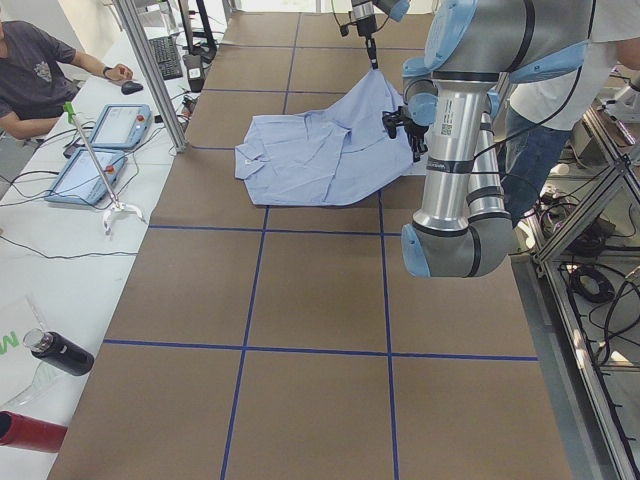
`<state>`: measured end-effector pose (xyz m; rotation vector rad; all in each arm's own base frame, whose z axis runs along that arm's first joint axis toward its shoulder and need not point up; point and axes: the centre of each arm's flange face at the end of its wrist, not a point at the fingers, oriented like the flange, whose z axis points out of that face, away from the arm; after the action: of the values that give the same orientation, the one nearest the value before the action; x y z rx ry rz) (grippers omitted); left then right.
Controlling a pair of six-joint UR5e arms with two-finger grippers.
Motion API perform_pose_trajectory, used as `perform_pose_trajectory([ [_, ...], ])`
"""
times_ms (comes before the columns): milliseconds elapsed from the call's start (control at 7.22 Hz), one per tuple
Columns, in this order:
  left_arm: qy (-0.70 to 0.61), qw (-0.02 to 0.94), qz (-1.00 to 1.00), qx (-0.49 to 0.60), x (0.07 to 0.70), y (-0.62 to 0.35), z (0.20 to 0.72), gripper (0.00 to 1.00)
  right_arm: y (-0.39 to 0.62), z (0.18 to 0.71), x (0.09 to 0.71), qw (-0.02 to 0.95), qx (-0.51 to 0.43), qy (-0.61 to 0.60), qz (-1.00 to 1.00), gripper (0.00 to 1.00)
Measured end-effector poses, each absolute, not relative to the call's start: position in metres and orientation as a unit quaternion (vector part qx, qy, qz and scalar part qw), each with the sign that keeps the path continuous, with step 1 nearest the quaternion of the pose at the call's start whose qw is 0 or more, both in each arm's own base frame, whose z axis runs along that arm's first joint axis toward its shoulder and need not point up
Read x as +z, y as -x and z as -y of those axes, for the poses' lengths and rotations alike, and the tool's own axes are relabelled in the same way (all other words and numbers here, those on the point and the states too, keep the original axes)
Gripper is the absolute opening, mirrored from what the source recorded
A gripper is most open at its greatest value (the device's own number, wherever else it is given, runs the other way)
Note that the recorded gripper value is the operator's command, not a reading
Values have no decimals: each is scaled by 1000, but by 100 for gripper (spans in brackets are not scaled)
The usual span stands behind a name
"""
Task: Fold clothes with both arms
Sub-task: 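Lift the hem with both grippers and carry it toward the collar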
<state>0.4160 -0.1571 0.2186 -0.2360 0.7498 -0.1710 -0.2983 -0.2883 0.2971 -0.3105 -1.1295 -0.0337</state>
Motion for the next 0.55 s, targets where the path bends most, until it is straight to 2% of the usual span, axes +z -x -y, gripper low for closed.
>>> perform_pose_trajectory([
  [554, 74, 916, -382, -99, 215, -382, 249, 0, 304, 365, 292, 832, 34, 108, 543, 0],
])
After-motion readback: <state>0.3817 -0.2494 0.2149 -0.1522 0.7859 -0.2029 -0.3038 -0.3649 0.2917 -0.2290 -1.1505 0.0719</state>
